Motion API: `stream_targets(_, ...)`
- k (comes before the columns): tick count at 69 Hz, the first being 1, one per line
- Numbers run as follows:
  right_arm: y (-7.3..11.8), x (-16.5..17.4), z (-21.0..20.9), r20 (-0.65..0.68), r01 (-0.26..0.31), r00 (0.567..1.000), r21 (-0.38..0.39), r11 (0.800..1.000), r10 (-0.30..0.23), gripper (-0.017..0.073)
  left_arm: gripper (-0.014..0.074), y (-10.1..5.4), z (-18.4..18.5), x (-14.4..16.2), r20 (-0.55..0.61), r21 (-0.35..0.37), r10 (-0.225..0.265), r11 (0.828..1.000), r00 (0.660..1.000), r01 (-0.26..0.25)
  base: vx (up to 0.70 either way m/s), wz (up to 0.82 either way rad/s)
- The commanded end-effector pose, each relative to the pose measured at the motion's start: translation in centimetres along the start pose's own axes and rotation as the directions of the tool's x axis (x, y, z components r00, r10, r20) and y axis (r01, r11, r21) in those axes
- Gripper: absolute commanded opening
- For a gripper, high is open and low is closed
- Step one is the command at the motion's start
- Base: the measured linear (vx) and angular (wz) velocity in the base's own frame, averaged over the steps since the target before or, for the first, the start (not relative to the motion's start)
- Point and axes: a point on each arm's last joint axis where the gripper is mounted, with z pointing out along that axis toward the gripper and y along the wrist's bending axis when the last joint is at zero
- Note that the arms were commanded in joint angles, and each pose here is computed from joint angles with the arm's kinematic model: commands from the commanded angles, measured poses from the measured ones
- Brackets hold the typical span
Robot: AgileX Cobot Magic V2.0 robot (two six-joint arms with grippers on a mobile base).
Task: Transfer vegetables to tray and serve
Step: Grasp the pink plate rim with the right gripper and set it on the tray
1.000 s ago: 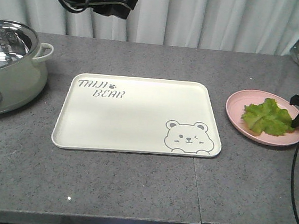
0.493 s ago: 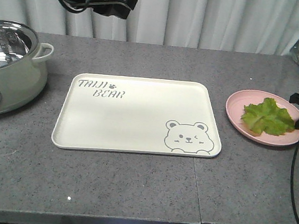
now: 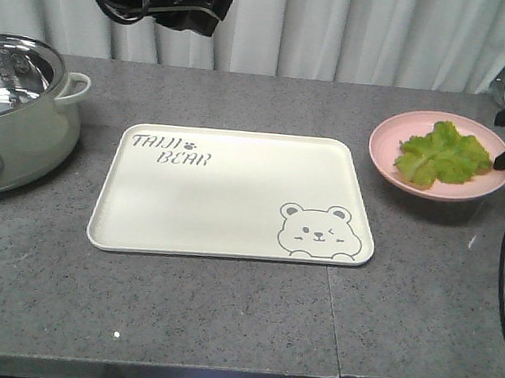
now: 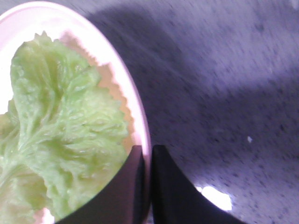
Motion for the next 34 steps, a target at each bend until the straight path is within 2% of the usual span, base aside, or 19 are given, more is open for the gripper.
stream_targets(1, 3.0, -1.8, -5.0, 0.15, 0.045, 0.988, -0.088, 0.995, -0.032, -0.0003, 0.0391, -0.3, -2.9, -0.9, 0.116, 0.003, -0.002, 1.0, 0.993, 0.001, 0.0, 0.0)
stream_targets(7, 4.2, -2.3, -6.0, 0.179, 0.063, 0.983, -0.151, 0.986, -0.035, -0.0004, 0.0391, -0.1, -2.9, -0.9, 0.11, -0.014, 0.005, 1.0, 0.994, -0.004, 0.0, 0.0)
stream_targets(11, 5.5, -2.5, -6.2, 0.192, 0.085, 0.98, -0.214, 0.973, -0.044, -0.0004, 0.0391, 0.1, -2.9, -0.8, 0.101, -0.04, 0.016, 0.999, 0.995, -0.012, 0.0, 0.0)
stream_targets(18, 7.9, -2.3, -5.8, 0.196, 0.129, 0.978, -0.279, 0.951, -0.075, -0.0004, 0.0391, 0.6, -2.9, -0.5, 0.059, -0.096, 0.036, 0.995, 0.998, -0.03, 0.0, 0.0)
stream_targets(26, 11.6, -1.6, -4.5, 0.189, 0.206, 0.97, -0.304, 0.93, -0.153, -0.0004, 0.0391, 1.1, -2.9, -0.1, 0.014, -0.155, 0.053, 0.987, 0.999, -0.05, 0.0, 0.0)
stream_targets(34, 16.1, -0.3, -3.1, 0.189, 0.288, 0.953, -0.341, 0.895, -0.235, -0.0004, 0.0391, 1.6, -3.0, 0.2, -0.019, -0.205, 0.062, 0.977, 0.998, -0.065, 0.0, 0.0)
